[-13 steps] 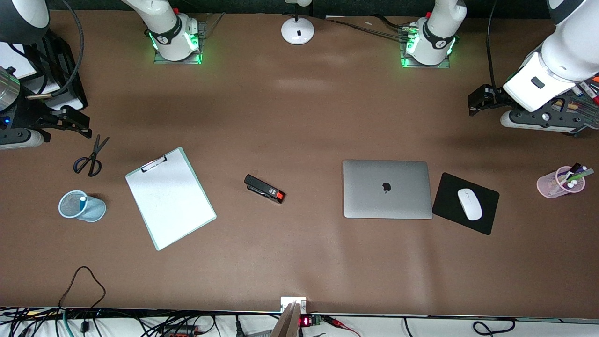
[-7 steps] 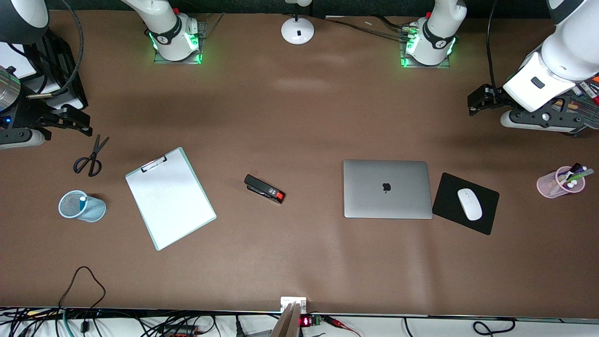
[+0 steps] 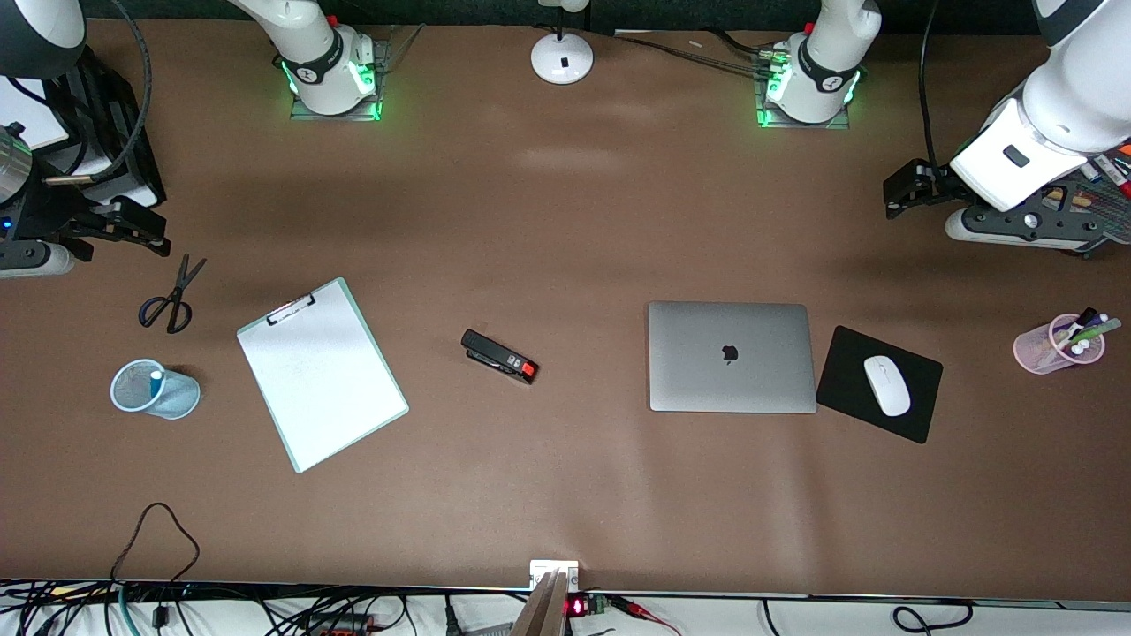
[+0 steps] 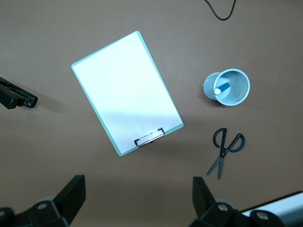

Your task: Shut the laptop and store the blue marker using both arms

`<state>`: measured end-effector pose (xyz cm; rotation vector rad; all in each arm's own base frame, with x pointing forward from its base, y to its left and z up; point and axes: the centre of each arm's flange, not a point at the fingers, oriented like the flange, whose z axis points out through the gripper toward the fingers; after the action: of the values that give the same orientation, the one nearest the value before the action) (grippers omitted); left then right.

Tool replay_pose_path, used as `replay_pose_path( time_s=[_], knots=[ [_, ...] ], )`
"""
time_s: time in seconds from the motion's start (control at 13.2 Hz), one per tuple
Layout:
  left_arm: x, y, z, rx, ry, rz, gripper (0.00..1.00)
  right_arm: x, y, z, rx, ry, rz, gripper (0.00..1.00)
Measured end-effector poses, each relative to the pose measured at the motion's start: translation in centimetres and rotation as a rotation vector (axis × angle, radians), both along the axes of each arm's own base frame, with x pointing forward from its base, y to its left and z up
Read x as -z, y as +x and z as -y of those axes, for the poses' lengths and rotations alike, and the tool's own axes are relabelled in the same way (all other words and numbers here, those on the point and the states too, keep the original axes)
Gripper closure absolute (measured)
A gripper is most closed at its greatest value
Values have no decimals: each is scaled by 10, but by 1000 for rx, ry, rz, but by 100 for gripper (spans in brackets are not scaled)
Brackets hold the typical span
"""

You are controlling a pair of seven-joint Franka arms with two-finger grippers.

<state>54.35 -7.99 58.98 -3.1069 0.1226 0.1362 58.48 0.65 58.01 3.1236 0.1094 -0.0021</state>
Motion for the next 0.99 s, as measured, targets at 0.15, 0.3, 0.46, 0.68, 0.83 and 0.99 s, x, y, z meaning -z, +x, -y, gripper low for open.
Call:
replay_pose_path(
  time_s=[0.15,0.3,0.46,0.68,0.83,0.99],
  knots=[
    [0,0,0,0,0,0,0,0,-2,-5,45,0,-18,0],
    [0,0,0,0,0,0,0,2,-8,-7,67,-2,-67,0],
    [0,0,0,0,0,0,0,1,-14,-6,77,-3,-100,0],
    [0,0,0,0,0,0,0,-8,-19,-6,78,1,-87,0],
    [0,0,0,0,0,0,0,-11,-24,-10,69,4,-81,0],
    [0,0,0,0,0,0,0,-11,-29,-12,64,10,-54,0]
  ],
)
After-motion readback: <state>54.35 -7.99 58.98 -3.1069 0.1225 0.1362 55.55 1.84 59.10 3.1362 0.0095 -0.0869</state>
